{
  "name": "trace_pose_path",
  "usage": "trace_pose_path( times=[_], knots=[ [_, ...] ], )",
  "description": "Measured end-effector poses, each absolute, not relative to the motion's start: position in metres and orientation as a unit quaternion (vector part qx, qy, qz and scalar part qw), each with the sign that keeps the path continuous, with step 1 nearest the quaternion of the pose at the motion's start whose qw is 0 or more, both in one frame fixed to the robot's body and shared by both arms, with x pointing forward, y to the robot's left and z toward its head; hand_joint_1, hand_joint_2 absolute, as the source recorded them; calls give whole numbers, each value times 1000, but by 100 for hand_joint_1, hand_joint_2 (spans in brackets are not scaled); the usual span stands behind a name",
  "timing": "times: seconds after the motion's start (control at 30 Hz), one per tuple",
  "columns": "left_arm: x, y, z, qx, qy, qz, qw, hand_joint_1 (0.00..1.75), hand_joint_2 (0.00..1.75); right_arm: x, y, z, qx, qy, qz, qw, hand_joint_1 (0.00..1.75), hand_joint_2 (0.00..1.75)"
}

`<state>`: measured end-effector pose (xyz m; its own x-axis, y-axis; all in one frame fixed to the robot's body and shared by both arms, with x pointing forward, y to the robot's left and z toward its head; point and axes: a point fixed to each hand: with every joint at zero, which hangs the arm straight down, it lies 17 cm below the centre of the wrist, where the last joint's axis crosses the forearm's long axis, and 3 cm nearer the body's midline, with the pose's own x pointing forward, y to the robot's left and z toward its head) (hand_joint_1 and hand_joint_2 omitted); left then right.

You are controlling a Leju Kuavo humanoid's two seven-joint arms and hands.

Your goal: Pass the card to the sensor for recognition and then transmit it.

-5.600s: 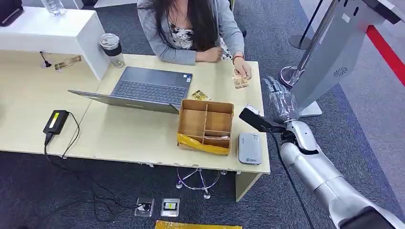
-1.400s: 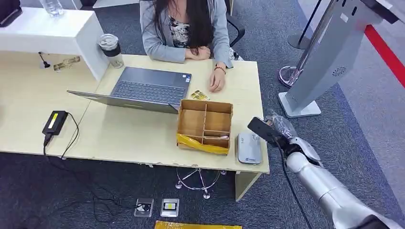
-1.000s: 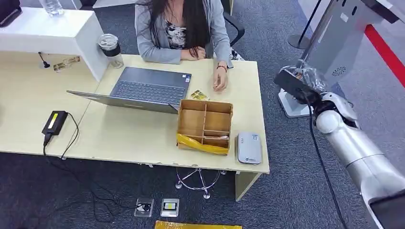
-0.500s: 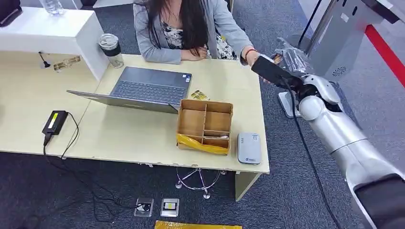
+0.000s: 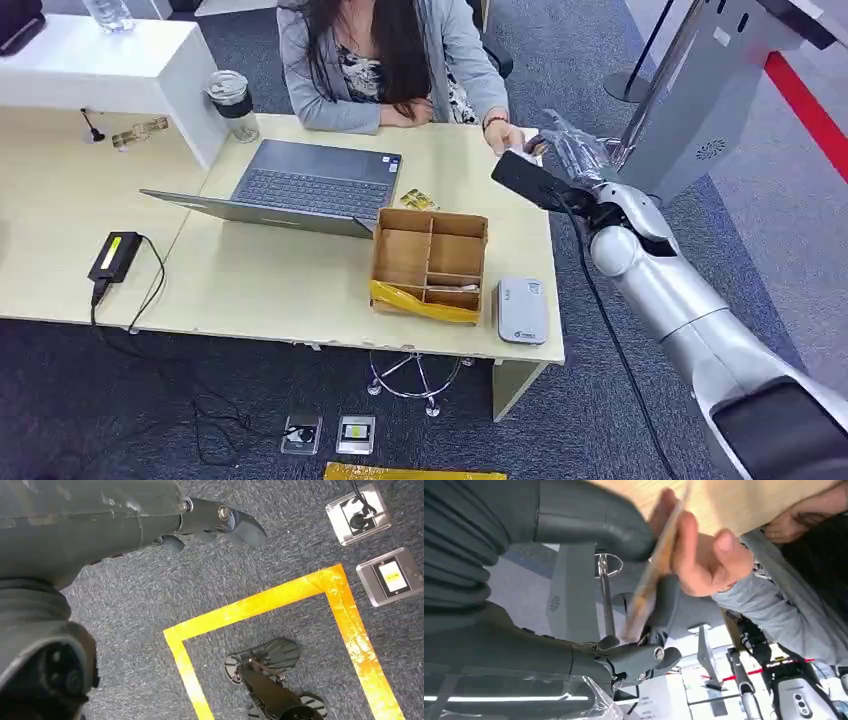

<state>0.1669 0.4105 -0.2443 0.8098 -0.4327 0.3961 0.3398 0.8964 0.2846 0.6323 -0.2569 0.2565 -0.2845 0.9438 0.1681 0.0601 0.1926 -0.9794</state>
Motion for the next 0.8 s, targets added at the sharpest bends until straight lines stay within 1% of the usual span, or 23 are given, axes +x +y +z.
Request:
trace_pose_path(
  times=[0.33, 0.6, 0.8],
  knots=[
    [163, 411, -245, 96, -226, -195, 949, 0, 0, 607, -249, 231, -390, -614, 504, 465, 0, 0],
    [157, 418, -246, 105, -217, -183, 953, 0, 0, 559, -296, 230, -383, -612, 467, 510, 0, 0],
    [155, 425, -248, 121, -206, -166, 957, 0, 0, 516, -323, 258, -391, -630, 408, 533, 0, 0]
  ],
)
